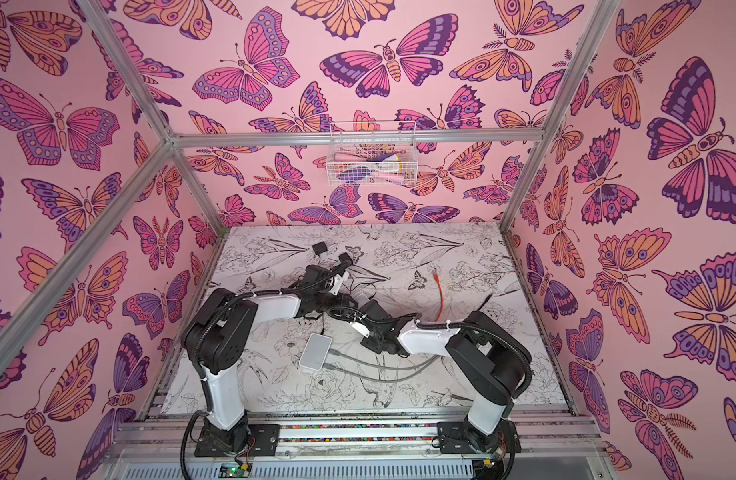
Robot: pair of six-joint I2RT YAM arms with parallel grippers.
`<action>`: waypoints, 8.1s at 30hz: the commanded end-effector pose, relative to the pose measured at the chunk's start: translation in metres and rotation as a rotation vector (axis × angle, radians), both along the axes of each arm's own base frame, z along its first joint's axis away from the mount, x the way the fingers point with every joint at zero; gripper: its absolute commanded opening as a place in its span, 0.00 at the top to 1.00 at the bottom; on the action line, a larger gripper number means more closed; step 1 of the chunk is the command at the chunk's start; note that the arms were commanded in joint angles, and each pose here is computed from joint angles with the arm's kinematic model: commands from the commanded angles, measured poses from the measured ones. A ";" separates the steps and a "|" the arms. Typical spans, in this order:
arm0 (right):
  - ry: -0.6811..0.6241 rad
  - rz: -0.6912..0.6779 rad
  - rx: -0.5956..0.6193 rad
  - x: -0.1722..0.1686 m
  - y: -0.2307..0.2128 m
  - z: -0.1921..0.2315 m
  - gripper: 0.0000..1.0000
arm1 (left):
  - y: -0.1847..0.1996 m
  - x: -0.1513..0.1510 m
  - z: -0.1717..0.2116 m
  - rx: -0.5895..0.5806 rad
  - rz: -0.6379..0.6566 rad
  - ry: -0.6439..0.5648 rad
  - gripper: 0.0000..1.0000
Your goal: Insert the plug into the switch port
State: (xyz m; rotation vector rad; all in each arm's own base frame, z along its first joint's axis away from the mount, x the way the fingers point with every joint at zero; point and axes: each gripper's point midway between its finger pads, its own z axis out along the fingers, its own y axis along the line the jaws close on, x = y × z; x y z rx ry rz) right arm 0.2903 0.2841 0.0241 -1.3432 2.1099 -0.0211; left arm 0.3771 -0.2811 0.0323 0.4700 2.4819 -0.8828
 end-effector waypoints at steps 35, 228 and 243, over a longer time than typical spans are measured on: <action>0.014 -0.059 0.328 0.003 0.048 0.040 1.00 | 0.000 -0.079 -0.035 -0.009 -0.066 0.194 0.57; -0.099 -0.014 0.648 0.037 0.032 0.135 0.67 | -0.047 -0.167 -0.075 -0.110 -0.265 0.309 0.68; -0.039 -0.112 0.499 0.032 0.005 0.107 0.66 | -0.021 -0.137 -0.074 -0.093 -0.129 0.270 0.70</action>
